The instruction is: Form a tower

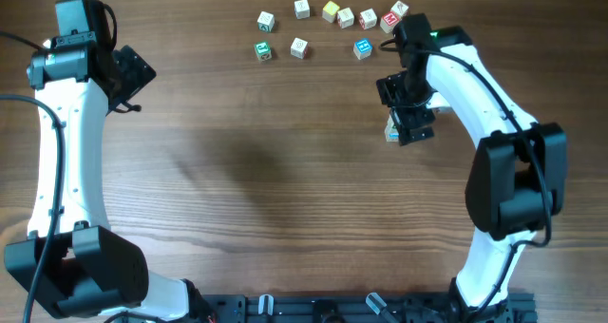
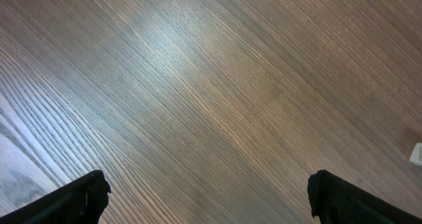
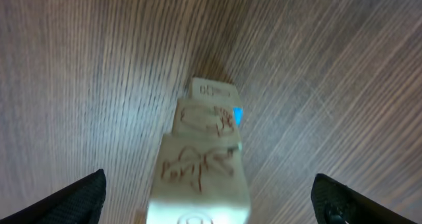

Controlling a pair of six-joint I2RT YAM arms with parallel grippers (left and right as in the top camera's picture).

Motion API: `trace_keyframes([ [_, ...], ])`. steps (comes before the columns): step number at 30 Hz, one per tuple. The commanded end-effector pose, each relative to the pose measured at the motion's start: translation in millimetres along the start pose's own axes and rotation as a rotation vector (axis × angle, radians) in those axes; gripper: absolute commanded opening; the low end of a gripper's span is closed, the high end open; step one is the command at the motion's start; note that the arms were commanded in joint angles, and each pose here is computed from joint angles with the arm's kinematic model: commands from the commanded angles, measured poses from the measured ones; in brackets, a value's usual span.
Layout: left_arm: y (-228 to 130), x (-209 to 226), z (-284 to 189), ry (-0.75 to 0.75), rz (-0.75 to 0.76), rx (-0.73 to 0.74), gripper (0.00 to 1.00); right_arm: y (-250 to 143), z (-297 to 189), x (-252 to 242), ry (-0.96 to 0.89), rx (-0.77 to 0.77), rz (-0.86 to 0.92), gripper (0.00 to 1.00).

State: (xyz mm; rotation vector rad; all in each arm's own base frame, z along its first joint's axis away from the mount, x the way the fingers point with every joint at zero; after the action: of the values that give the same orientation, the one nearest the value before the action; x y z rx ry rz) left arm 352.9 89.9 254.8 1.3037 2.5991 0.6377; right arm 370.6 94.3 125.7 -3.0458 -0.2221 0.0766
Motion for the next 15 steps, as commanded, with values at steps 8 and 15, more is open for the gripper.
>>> trace_keyframes([
  [8,-1.5,0.6,5.0,0.007,-0.016,0.015,1.00,7.4,30.7,7.3,-0.038,-0.038,0.025,0.99],
  [15,-1.5,0.6,5.0,0.006,-0.016,0.015,1.00,9.7,31.5,10.4,-0.022,-0.064,0.023,1.00],
])
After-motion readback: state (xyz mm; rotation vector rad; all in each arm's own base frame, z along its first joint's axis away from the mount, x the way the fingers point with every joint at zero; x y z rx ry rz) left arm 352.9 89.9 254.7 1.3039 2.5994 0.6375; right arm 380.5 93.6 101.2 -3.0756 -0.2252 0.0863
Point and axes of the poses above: each gripper's point midway between its finger pads, its own z axis out along the fingers, its own x axis along the line the jaws close on, y = z × x, the point moved 7 cm from there along -z, back along the fingers, and after that the axes turned 10 degrees about z, right-handed, at the moved point
